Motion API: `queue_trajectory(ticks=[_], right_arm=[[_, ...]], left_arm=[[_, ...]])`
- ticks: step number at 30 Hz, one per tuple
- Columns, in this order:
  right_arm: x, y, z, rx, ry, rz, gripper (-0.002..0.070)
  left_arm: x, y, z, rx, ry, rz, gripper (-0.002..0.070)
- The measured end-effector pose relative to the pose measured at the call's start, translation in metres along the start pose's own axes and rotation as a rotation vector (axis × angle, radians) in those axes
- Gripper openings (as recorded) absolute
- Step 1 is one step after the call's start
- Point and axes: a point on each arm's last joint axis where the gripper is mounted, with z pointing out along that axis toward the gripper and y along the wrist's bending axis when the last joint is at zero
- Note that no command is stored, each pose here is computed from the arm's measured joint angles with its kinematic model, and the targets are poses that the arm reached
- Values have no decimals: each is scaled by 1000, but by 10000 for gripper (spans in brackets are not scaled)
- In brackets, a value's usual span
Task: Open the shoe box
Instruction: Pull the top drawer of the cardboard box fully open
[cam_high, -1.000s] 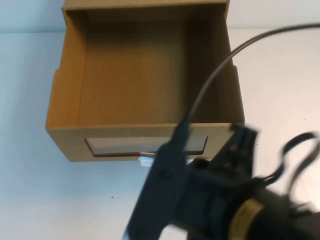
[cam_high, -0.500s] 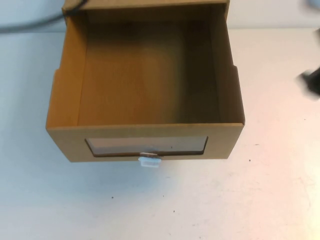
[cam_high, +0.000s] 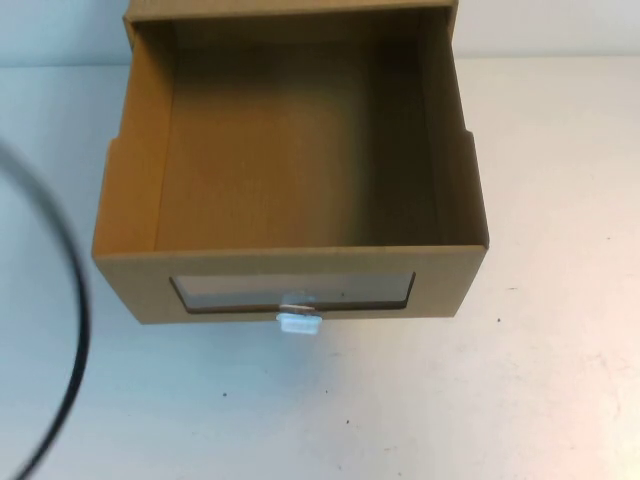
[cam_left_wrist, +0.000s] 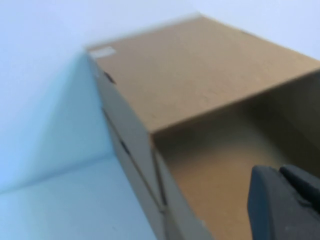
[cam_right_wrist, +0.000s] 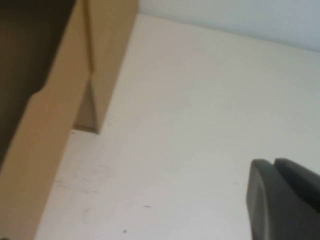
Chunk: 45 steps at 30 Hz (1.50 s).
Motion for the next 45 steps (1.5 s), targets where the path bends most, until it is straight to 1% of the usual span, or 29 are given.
queue_trajectory(ticks=[4,9,14,19,22,26,38,45], right_arm=[[23,7,9,-75,-45,15,-13],[55,11,16,-112,-166,23,-13],[89,14,20,-156,-301,98,-13],[117,15,29,-167,-338,147,-13],[122,15,31,-169,-365,177,-13],[121,15,30,-171,-402,193,-13],[119,14,29,-171,-425,197,-13],[119,14,29,-171,-427,198,-13]], left_arm=[[42,-7,-17,-45,-63,-7,-5],[95,-18,-37,-53,-61,-27,-5],[146,-28,-52,-63,-84,-36,-5],[188,-36,-58,-75,-123,-43,-5],[209,-39,-52,-75,-103,-65,-5],[227,-40,-45,-79,-71,-84,-5],[253,-42,-37,-87,-23,-95,-5],[256,-43,-36,-80,-3,-96,-5]])
